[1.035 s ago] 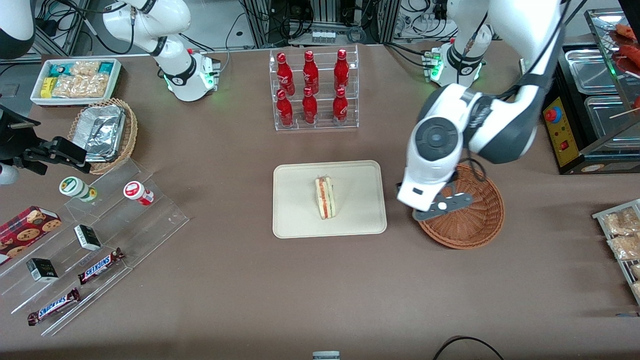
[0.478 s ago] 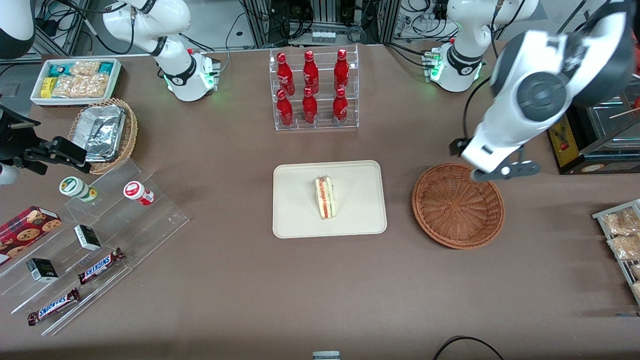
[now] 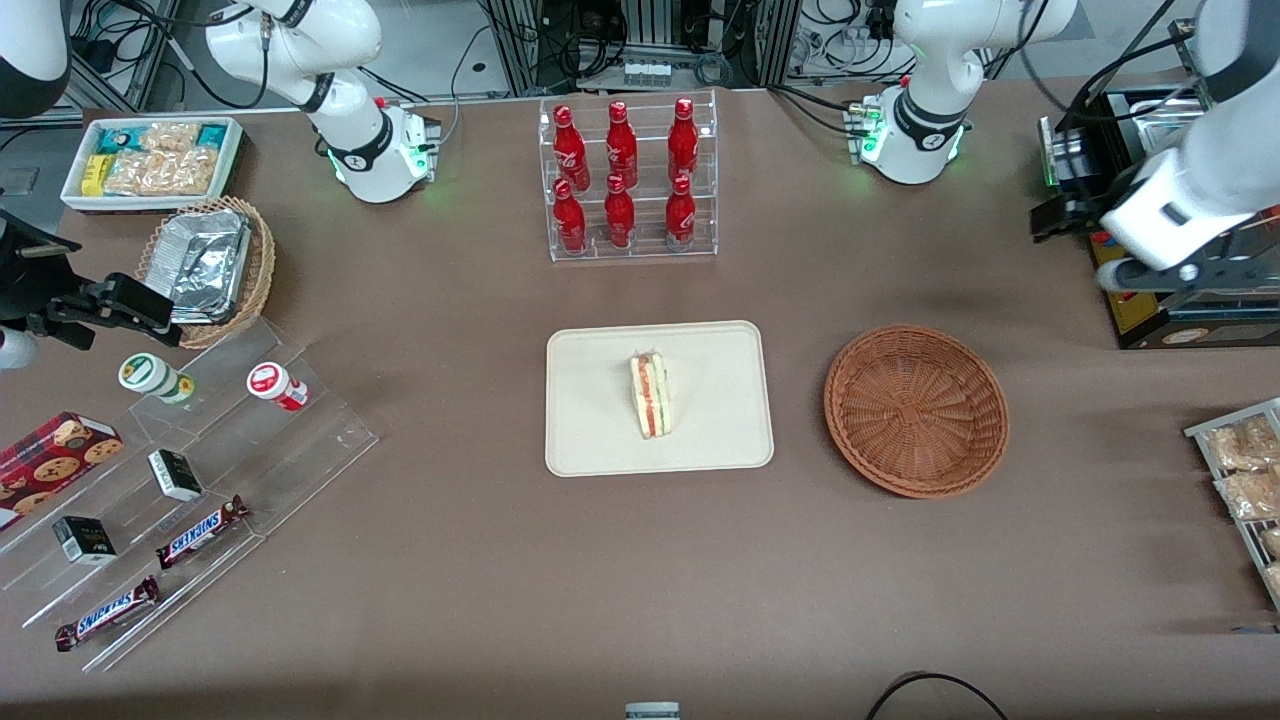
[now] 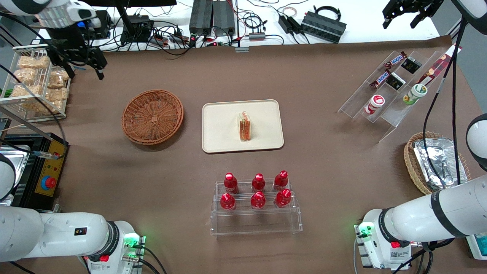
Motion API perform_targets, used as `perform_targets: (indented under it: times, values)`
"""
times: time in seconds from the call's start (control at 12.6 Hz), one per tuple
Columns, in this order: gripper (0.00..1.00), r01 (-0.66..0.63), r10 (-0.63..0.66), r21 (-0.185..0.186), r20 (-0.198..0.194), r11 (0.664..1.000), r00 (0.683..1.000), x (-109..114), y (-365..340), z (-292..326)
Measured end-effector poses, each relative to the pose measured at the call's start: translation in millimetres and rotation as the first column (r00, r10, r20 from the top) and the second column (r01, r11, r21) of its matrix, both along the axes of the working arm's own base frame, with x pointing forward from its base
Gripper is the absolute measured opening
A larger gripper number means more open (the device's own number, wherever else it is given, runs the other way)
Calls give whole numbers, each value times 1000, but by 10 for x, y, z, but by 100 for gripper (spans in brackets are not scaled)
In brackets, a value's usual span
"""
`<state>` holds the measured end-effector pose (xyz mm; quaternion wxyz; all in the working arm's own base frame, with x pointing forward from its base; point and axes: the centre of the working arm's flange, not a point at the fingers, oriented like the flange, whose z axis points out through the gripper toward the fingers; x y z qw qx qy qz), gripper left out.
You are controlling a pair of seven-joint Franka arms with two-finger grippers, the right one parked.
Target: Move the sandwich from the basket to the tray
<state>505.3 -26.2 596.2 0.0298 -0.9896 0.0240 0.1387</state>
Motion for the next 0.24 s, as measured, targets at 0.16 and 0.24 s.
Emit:
perform_targets:
  times: [0.16,0.24]
  values:
    - [100,-16,17,-6,16,1000,1000,11,147,81]
    - [100,-24,24,-7,18,1000,1000,14,195,84]
